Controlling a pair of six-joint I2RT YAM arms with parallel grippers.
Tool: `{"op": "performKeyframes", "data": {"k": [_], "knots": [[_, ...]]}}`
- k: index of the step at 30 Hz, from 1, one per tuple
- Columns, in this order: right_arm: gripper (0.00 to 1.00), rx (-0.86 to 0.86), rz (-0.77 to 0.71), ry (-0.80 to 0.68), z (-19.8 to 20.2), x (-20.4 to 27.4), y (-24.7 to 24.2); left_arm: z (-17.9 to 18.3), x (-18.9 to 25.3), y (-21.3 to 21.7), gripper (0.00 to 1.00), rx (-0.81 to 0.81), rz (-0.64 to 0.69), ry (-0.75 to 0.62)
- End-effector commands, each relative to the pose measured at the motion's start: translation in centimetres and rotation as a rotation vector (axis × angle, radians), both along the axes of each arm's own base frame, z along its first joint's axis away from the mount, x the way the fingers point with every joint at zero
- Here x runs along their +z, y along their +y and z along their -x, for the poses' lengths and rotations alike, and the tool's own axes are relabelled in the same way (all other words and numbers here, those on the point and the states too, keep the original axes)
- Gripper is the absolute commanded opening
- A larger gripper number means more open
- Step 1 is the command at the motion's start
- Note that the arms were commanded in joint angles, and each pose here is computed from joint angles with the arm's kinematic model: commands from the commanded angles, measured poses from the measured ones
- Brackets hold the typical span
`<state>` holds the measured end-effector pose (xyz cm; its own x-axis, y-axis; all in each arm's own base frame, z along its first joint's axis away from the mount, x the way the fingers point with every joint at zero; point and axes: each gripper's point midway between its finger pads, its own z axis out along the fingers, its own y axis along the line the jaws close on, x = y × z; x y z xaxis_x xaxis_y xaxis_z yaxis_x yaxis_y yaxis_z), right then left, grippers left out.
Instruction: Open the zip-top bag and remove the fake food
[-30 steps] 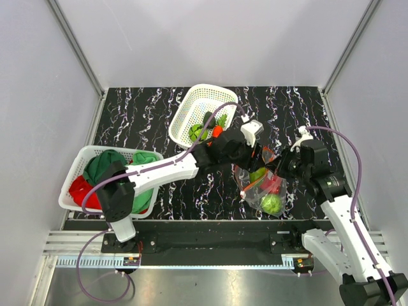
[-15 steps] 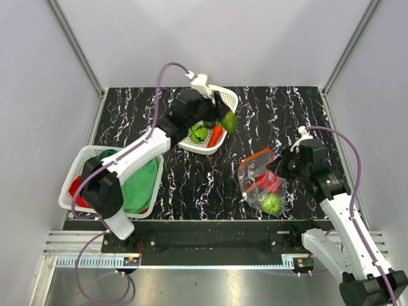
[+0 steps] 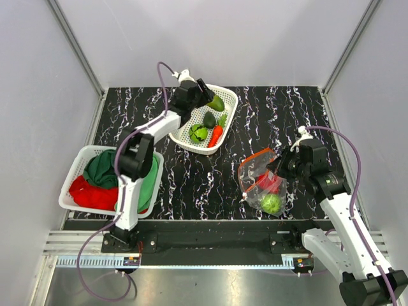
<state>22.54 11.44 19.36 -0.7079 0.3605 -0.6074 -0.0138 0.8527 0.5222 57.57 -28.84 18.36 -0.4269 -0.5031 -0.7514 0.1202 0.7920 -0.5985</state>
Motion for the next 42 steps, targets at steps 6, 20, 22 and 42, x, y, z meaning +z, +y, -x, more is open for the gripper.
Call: {"op": "performKeyframes", "data": {"k": [6,20,22,42], "knots": [[0.0,0.014,0.003,-0.052,-0.7,0.9,0.2,-4.4,-2.7,-0.7,0.36,0.062,0.155,0.047],[0.0,0.04,-0.004,-0.056,-0.2,2.2,0.4,3.8,5.3,-0.3,0.87,-0.178,0.052,-0.06],[0.0,0.05,-0.008,-0.065,0.0,2.6,0.5,7.3,10.1,-1.7,0.82,-0.26,0.093,-0.147],[0.0,0.097,-0.045,-0.082,1.6,5.2,1.1,34.3,2.9,-15.0,0.07,-0.811,-0.236,-0.046]]}}
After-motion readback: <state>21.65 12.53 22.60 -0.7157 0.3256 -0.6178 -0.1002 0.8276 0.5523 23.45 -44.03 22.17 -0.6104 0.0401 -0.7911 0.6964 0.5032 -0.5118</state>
